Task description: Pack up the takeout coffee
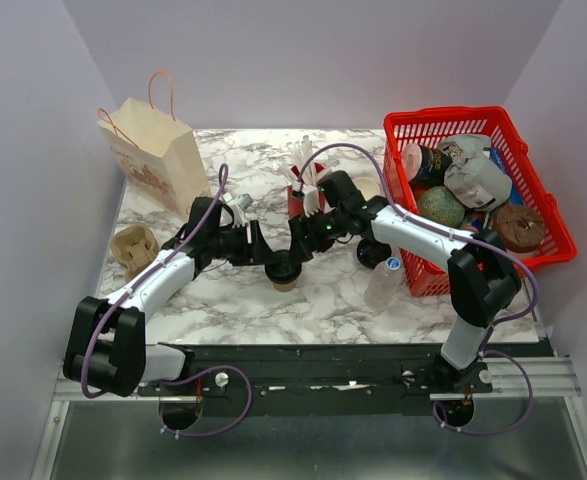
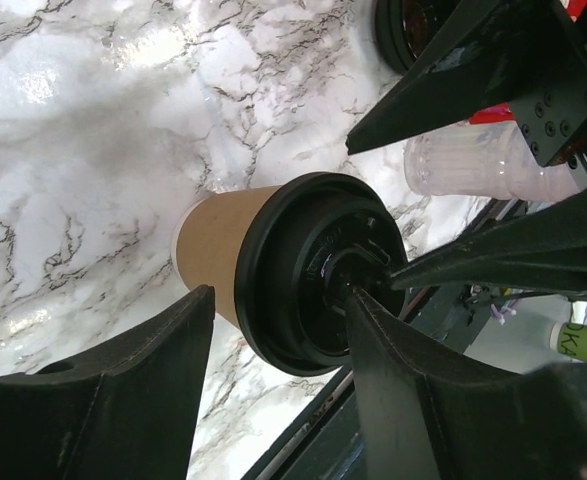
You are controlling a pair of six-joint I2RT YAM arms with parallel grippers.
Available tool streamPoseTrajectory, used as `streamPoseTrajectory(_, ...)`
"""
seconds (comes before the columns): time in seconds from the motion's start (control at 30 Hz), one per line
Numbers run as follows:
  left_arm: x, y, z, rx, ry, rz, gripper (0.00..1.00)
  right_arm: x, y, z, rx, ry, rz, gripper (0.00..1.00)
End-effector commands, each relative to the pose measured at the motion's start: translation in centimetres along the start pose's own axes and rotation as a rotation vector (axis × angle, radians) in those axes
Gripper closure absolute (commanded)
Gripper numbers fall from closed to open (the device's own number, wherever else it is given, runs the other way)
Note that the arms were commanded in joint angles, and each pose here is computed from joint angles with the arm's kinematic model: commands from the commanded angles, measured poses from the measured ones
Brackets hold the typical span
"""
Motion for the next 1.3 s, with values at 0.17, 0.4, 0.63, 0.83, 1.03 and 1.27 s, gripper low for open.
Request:
streamPoseTrajectory(0.17, 0.2, 0.1, 0.7, -0.003, 0.015, 0.004, 0.38, -2.0, 2.2, 0.0, -0.167, -0.002, -0.109, 0.22)
streamPoseTrajectory(0.4, 0.1, -0.2, 0.9, -0.007, 0.03, 0.008, 0.39, 0.7, 2.0, -0.6, -0.147, -0.014, -0.039, 0.24)
streamPoseTrajectory(0.63, 0.2, -0.5, 1.3, -0.026, 0.045, 0.014, 0.39, 1.9, 1.6, -0.8, -0.153, -0.044, -0.01, 0.27)
streamPoseTrajectory(0.83, 0.3, -0.7, 1.6, -0.029, 0.054, 0.016, 0.39, 2.2, 1.1, -1.3, -0.134, -0.059, 0.009, 0.28)
streamPoseTrajectory(1.03, 0.3, -0.9, 1.8, -0.04, 0.066, 0.025, 0.39, 2.4, 0.7, -1.7, -0.122, -0.065, 0.024, 0.29)
streamPoseTrajectory(1.27, 0.3, -1.1, 2.1, -0.049, 0.073, 0.031, 0.39, 2.8, 0.6, -1.7, -0.13, -0.06, 0.038, 0.3)
Point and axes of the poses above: each gripper's point midway between its finger pads, its own y axis back along the fingers, its own z axis along the line the jaws close on, x = y × z, the point moved 7 cm from there along y, back along the fingers, and after that the axes turned 6 degrees about y, right-handed, at the moved point
